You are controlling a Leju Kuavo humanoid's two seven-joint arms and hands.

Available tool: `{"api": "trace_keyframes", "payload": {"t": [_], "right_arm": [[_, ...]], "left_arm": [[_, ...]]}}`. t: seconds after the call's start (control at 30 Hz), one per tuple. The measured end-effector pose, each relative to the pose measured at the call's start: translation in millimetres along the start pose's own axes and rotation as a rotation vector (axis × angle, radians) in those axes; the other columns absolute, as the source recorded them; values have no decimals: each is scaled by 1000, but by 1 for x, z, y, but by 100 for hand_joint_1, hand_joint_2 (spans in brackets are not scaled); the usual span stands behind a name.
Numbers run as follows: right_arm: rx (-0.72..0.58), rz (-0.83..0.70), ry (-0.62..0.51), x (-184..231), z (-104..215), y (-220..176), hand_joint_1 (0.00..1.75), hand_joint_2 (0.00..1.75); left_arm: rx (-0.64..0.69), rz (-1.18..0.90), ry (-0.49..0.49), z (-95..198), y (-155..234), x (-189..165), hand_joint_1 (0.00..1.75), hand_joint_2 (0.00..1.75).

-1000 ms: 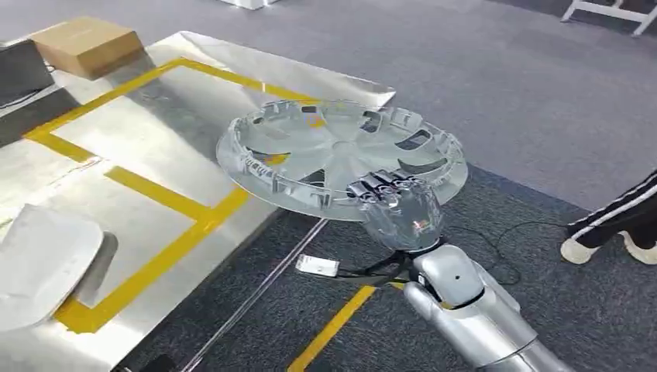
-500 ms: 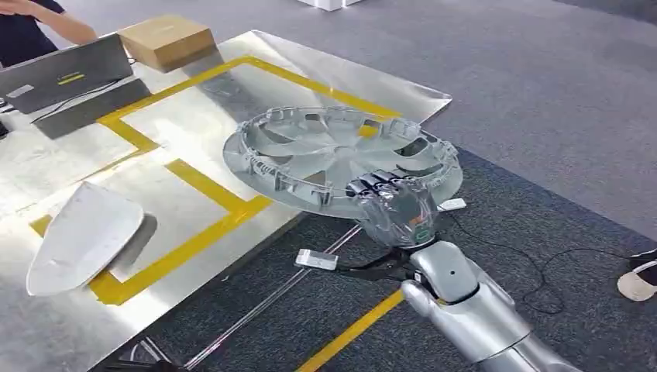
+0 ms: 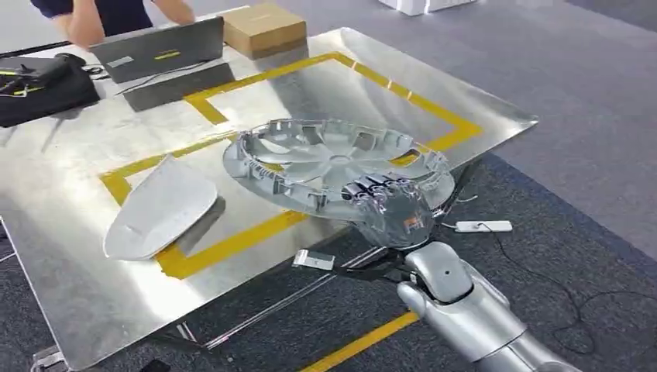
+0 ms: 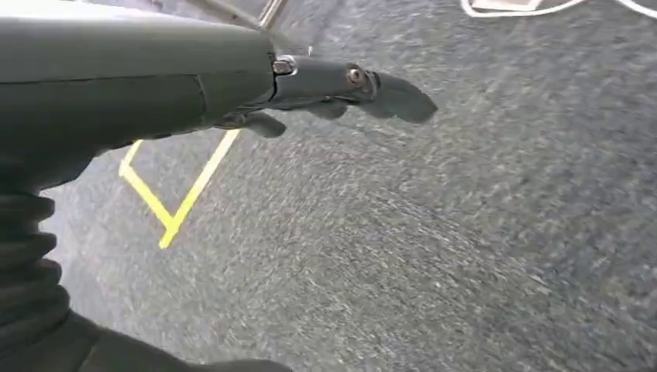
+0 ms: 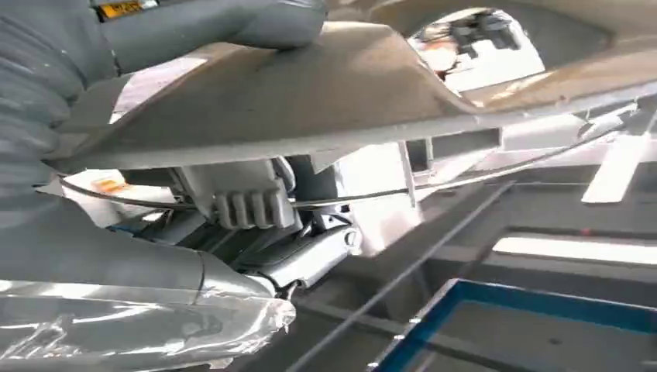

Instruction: Take the parts from the cabinet and place them on the table.

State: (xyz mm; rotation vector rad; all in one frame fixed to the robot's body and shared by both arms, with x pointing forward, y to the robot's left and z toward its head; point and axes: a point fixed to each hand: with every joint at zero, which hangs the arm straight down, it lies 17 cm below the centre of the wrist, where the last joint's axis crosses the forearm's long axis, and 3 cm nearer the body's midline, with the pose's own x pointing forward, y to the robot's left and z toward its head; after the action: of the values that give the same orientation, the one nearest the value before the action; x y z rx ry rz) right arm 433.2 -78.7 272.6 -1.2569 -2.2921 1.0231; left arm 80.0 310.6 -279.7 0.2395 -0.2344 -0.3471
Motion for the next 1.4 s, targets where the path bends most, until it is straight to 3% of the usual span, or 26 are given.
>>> {"api": "trace_keyframes", "payload": {"t": [0.4,0.83,1.23,1.4], "right_arm": [[49,-23,3,-1,12,13,175,175],[84,11,17,-6,45,6,175,175],[310,66,174,-67,153,31,175,175],[350,85,261,-99,180,28,175,175]], "left_arm": [[3,-2,14,0,2,-8,0,175],[8,-2,28,0,3,-13,0,175],[25,27,54,1,4,-24,0,175],[33,34,60,1,5,-26,0,175]]}}
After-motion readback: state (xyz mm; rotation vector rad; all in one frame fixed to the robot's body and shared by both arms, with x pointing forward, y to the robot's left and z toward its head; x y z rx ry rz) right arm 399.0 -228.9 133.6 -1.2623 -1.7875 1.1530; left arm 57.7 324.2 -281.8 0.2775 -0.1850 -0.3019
